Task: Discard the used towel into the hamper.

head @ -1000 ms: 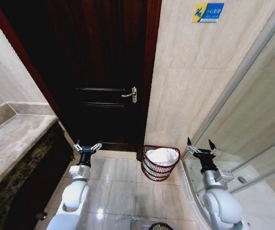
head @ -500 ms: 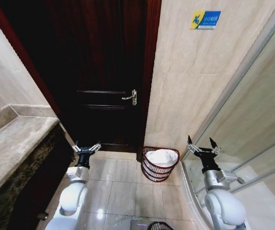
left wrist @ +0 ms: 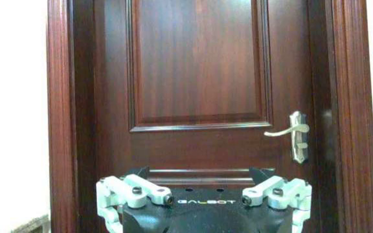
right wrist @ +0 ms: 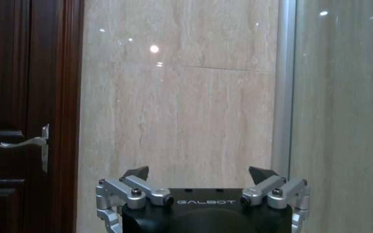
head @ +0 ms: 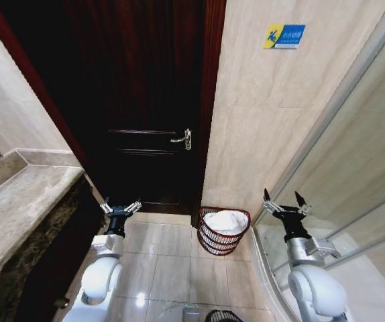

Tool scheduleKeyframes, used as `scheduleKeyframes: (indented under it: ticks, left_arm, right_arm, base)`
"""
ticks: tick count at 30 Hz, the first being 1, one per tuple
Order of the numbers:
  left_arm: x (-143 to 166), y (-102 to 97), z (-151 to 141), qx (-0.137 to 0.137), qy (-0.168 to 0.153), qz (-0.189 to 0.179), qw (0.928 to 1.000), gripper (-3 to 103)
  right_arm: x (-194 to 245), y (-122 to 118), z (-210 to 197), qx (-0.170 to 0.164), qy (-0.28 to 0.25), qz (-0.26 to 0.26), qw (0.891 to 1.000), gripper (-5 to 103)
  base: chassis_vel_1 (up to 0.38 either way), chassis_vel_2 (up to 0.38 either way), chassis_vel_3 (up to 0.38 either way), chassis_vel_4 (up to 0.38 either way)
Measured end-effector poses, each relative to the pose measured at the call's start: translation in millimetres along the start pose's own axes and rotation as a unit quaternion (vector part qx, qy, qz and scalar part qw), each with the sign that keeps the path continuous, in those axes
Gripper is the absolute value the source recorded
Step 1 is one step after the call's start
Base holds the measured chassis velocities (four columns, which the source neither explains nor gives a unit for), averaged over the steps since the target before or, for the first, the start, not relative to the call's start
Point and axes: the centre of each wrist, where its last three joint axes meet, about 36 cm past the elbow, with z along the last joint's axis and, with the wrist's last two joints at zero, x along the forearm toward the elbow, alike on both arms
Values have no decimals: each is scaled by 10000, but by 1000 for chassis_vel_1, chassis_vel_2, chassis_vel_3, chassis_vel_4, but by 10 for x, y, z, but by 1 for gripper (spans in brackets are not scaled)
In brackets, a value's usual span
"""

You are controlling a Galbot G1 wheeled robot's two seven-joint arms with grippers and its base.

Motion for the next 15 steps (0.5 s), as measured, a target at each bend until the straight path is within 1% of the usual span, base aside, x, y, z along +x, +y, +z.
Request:
scheduleKeyframes:
  ticks: [4,9,15]
  left_arm:
    - [4,1,-1,-1,-12,19,10000,100]
    - [15,-21,47,33,-186,55,9998,100]
    - [41,-43,-3,87,-273,81,9996,100]
  right_arm:
    - [5,10,-6,-15,2,2,10000,100]
    - [15,25,-27,-45,18,17,10000,100]
    - [54,93,-121,-143,177,67,9997,100]
  base:
    - [0,0,0,0]
    - [0,0,0,0]
    - [0,0,0,0]
